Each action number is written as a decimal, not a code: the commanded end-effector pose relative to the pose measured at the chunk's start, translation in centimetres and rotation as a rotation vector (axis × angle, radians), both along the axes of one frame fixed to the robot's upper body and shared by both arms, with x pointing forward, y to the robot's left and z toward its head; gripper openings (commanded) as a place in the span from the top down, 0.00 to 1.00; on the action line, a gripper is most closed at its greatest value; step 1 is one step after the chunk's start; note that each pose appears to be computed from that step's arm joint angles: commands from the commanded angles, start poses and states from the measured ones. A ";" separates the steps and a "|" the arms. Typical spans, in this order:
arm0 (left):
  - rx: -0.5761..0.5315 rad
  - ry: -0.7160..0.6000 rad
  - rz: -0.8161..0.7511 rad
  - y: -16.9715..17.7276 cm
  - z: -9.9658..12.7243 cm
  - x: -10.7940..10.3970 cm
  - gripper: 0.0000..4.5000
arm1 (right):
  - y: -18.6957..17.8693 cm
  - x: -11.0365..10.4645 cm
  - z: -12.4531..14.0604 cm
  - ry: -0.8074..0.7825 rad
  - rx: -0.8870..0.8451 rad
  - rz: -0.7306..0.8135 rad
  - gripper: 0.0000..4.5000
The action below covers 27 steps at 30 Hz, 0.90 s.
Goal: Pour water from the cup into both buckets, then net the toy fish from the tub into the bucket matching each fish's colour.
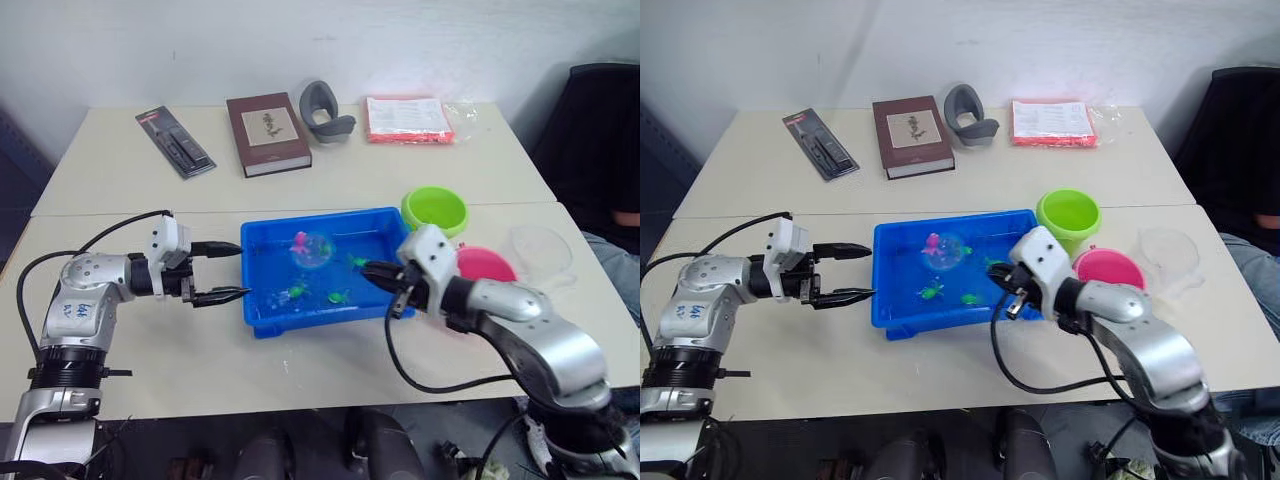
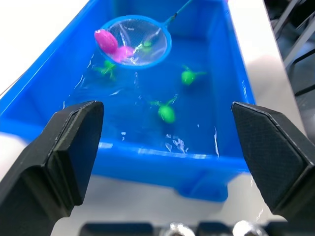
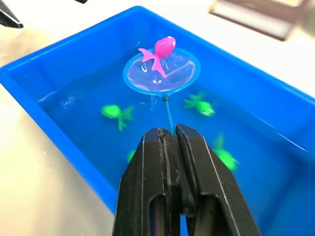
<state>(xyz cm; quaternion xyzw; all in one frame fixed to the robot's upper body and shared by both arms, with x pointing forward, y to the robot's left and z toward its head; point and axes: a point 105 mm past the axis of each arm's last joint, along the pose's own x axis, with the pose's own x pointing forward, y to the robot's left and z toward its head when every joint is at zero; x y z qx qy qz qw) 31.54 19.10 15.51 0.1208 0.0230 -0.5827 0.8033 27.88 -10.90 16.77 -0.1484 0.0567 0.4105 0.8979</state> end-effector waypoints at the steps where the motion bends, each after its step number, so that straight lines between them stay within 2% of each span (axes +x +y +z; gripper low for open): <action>1: -0.029 -0.059 -0.050 -0.8 1.3 0.2 0.01 | -0.8 -1.7 1.6 -0.082 0.018 0.004 1.00; 14: -0.087 -0.069 -0.221 -5.5 1.9 2.5 0.01 | -4.2 -5.6 2.8 -0.161 0.100 -0.189 1.00; 18: -0.114 -0.056 -0.299 -7.8 1.8 2.9 0.01 | -6.3 -7.2 3.5 -0.206 0.115 -0.302 1.00; 27: -0.152 -0.033 -0.378 -10.6 1.4 2.6 0.01 | -12.1 -11.6 2.7 -0.181 0.070 -0.589 1.00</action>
